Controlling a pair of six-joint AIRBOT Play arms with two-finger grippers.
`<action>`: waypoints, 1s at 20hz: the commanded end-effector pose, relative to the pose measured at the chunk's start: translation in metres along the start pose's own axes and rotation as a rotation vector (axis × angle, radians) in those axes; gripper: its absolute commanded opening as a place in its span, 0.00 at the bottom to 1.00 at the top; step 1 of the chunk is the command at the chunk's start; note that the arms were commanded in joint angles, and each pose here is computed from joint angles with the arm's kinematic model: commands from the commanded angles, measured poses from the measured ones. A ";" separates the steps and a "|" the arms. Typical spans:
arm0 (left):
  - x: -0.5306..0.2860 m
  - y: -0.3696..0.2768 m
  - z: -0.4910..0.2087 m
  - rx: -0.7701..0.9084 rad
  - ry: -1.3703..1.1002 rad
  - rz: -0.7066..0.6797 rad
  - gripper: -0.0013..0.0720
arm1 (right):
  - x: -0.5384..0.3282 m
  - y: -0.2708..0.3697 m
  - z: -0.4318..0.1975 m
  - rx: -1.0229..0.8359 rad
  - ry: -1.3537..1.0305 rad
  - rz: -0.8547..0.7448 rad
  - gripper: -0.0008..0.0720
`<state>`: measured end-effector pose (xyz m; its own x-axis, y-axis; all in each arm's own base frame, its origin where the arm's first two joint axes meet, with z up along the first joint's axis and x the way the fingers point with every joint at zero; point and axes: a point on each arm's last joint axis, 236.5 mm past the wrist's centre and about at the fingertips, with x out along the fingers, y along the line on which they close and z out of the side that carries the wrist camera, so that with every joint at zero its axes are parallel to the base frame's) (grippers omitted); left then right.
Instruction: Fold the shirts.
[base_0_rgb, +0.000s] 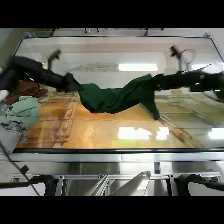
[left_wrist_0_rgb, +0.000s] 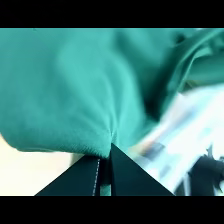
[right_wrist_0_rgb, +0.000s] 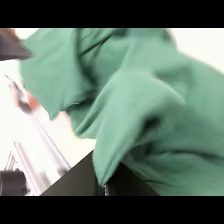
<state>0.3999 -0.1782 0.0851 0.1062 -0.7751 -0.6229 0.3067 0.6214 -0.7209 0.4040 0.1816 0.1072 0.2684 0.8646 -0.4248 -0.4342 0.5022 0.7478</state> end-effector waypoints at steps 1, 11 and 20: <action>-0.096 -0.126 -0.022 0.349 -0.072 -0.002 0.04 | -0.104 0.097 0.020 -0.239 -0.205 -0.038 0.04; -0.239 -0.275 -0.112 0.739 -0.598 0.285 0.05 | -0.223 0.301 -0.021 -0.720 -0.756 -0.278 0.04; -0.065 0.019 -0.053 -0.078 -0.163 0.061 0.05 | -0.042 -0.029 -0.036 0.150 -0.208 -0.141 0.05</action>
<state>0.3124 -0.1208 0.1992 0.3839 -0.7209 -0.5770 0.4283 0.6926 -0.5804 0.3434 0.1253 0.2046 0.5883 0.7494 -0.3037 -0.4449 0.6137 0.6523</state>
